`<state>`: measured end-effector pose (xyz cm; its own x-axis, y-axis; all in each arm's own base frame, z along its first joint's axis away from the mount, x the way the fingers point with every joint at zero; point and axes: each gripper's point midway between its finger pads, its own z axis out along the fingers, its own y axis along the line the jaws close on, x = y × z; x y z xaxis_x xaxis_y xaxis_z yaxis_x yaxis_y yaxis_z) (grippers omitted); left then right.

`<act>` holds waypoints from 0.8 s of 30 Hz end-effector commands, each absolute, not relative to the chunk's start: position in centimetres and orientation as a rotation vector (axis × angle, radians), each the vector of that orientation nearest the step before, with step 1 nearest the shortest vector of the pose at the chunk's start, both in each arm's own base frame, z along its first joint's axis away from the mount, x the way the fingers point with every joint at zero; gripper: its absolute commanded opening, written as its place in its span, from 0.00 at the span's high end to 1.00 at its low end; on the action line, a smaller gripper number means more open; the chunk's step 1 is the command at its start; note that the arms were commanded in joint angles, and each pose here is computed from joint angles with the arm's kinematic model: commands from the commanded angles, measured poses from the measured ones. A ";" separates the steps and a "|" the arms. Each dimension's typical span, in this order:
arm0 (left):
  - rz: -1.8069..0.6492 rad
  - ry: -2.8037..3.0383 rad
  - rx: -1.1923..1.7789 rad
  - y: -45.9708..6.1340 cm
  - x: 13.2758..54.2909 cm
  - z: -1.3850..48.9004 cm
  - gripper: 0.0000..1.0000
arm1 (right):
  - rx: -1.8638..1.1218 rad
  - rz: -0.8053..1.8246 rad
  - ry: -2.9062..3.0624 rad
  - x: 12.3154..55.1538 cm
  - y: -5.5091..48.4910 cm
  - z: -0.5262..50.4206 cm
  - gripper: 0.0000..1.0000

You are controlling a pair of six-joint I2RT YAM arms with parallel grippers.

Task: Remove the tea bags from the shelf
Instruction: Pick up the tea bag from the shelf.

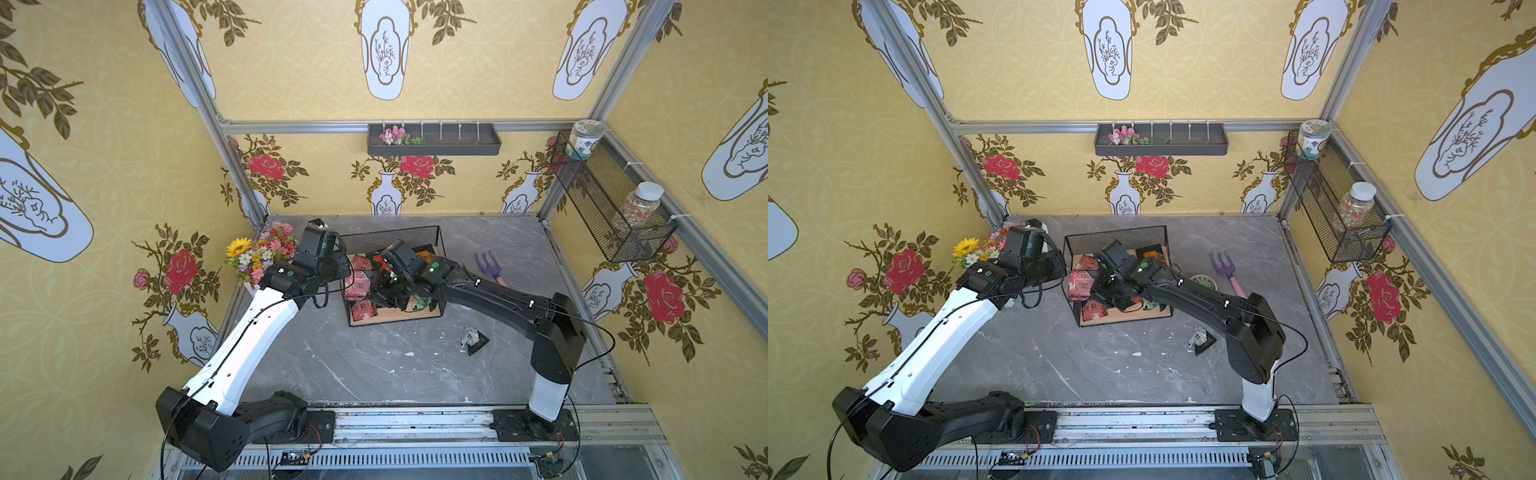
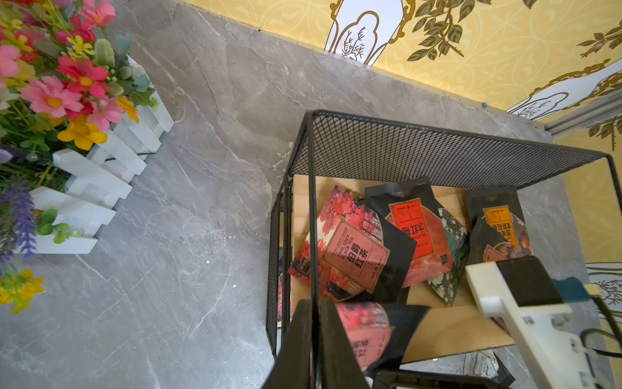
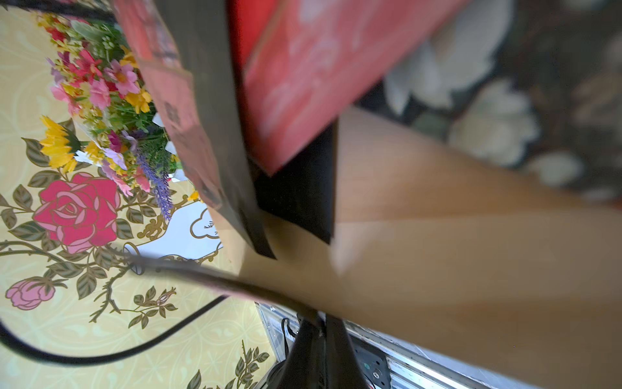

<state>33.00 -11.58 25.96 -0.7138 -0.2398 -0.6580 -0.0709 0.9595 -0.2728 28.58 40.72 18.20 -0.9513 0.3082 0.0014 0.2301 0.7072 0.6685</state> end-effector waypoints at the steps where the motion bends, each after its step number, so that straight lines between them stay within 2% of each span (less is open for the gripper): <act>1: -0.300 2.359 -0.207 -11.7 33.0 26.0 0.87 | 0.449 1.095 2.738 29.4 40.8 19.2 0.95; 3: -0.300 2.359 -0.207 -11.7 33.0 26.0 0.87 | 0.452 1.099 2.731 29.4 40.8 19.5 1.00; 24: -0.296 2.359 -0.210 -11.7 33.2 26.0 0.87 | 0.200 1.162 2.547 28.3 40.8 27.3 1.00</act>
<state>33.03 -11.60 25.86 -0.7159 -0.2389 -0.6560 -0.0718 0.9598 -0.2713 27.91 40.86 25.77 -0.9458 0.2774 -0.1691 0.0598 0.6604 0.7486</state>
